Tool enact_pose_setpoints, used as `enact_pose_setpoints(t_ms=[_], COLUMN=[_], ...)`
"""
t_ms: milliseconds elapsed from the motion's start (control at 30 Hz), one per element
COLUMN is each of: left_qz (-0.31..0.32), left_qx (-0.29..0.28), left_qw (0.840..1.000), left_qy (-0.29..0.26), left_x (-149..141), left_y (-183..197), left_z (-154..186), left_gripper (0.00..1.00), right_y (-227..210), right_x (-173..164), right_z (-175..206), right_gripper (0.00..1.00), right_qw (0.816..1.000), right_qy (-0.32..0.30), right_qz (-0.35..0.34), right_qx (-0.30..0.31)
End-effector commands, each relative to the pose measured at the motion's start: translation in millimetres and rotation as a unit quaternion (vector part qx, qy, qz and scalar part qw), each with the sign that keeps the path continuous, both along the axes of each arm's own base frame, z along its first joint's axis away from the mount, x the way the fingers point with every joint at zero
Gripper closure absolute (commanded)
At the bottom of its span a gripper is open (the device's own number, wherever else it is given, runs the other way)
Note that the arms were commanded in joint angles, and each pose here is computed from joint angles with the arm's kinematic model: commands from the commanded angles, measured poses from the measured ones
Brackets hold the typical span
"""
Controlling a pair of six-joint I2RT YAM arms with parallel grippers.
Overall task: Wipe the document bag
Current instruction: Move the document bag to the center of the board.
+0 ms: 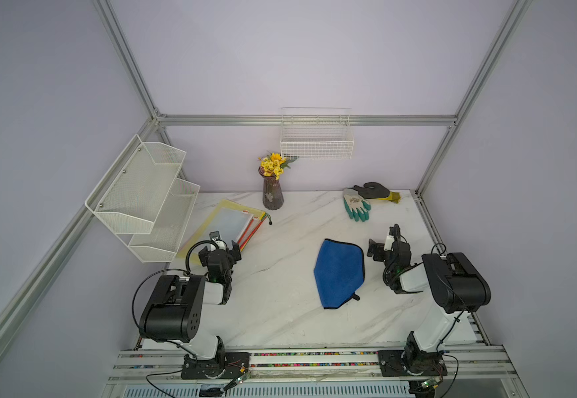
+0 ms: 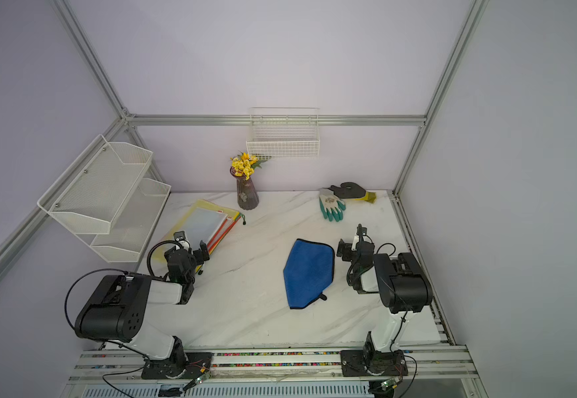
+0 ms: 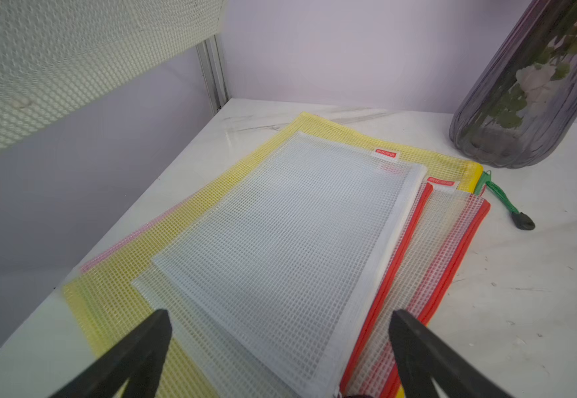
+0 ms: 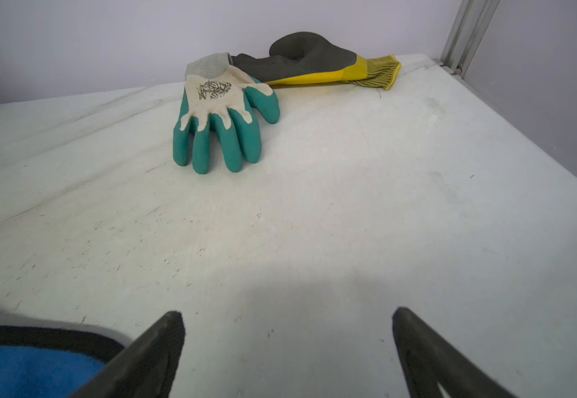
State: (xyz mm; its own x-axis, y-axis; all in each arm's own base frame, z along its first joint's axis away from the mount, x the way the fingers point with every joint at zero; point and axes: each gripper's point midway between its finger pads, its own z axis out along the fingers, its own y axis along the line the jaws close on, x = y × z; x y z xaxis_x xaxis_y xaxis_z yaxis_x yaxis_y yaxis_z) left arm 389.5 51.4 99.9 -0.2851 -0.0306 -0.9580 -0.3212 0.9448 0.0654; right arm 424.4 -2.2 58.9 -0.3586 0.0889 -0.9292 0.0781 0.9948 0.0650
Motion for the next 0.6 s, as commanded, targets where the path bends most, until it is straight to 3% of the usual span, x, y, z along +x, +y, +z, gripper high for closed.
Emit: enact_pose_setpoints(t_ms=[0, 567], left_qz=[-0.005, -0.005], left_qx=[0.016, 0.016], left_qw=[0.999, 0.999], left_qy=[-0.028, -0.027], left_x=[4.9, 4.8], left_y=[-0.1, -0.2], left_z=[16.7, 16.0], left_gripper=[0.0, 0.0], right_y=[2.2, 2.2], right_x=[0.4, 0.3], right_z=[4.2, 3.8], right_gripper=[0.03, 0.03], right_qw=[1.0, 1.0], right_qy=[-0.008, -0.007], right_qz=[0.007, 0.007], right_qx=[-0.007, -0.007])
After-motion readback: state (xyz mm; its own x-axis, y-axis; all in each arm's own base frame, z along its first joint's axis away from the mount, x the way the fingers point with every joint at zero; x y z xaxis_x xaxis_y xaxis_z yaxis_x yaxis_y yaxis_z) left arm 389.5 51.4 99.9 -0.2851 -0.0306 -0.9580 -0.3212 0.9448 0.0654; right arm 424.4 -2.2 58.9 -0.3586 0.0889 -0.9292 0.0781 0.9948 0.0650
